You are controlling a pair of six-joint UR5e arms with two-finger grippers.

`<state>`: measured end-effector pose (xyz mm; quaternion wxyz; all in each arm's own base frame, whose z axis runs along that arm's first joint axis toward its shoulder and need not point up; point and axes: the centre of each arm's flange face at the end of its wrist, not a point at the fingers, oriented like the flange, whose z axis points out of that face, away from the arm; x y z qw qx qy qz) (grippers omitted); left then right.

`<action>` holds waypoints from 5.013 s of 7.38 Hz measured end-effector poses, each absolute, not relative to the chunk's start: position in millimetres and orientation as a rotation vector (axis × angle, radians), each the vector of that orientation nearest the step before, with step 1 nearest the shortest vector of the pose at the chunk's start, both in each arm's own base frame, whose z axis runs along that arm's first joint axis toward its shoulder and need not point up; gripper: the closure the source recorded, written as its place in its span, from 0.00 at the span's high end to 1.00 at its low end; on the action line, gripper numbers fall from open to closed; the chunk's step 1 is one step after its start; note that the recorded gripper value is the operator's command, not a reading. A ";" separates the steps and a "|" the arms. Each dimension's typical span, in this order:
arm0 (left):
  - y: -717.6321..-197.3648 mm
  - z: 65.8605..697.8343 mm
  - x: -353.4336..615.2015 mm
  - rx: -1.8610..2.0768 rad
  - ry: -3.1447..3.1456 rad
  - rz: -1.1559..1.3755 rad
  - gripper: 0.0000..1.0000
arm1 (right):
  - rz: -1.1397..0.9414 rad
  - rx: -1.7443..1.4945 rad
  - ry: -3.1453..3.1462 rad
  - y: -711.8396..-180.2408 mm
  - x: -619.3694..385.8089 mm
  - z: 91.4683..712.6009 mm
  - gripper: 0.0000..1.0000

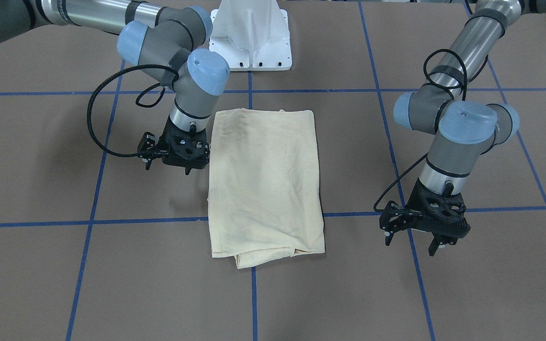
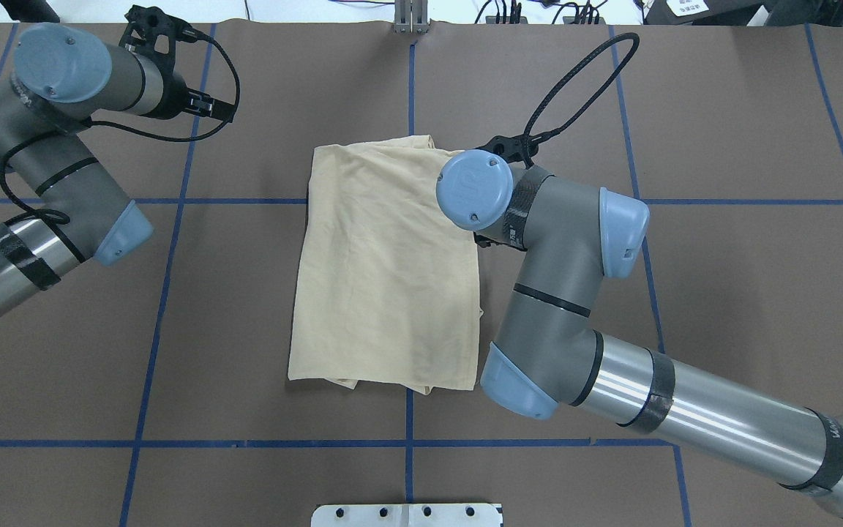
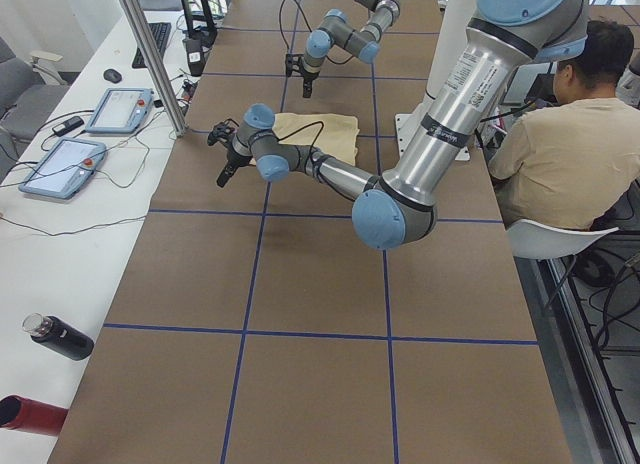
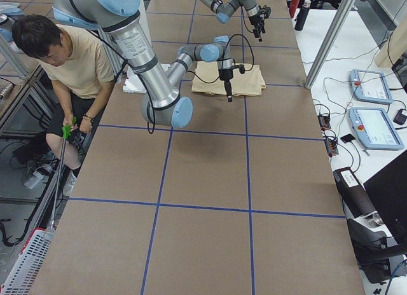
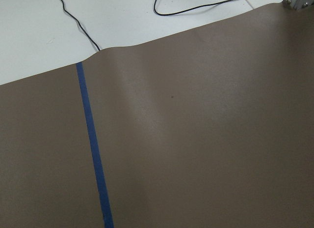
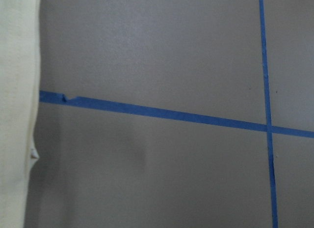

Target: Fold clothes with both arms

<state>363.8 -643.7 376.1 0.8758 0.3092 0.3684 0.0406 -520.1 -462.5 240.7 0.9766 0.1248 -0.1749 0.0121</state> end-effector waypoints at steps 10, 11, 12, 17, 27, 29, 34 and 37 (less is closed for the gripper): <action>-354.5 343.1 443.4 0.326 1.113 -0.090 0.90 | 0.197 0.346 -0.872 -344.8 -487.8 241.8 1.00; -337.6 346.5 464.9 0.297 1.111 -0.109 0.71 | 0.199 0.346 -0.873 -344.1 -488.5 242.3 1.00; -327.7 346.8 479.5 0.275 1.114 -0.121 0.63 | 0.199 0.346 -0.873 -343.7 -489.0 242.6 1.00; -300.5 348.4 502.9 0.229 1.111 -0.098 0.60 | 0.195 0.345 -0.873 -342.3 -490.1 242.7 1.00; -290.7 345.2 510.8 0.217 1.115 -0.081 0.46 | 0.194 0.344 -0.871 -341.5 -490.5 243.7 1.00; -287.8 344.9 512.6 0.214 1.116 -0.075 0.43 | 0.194 0.344 -0.872 -341.5 -490.5 243.7 1.00; -281.3 344.0 517.3 0.197 1.120 -0.079 0.00 | 0.193 0.343 -0.871 -340.9 -491.3 244.2 1.00; -278.4 338.9 519.9 0.187 1.118 -0.083 0.00 | 0.206 0.335 -0.858 -339.6 -501.3 248.8 0.98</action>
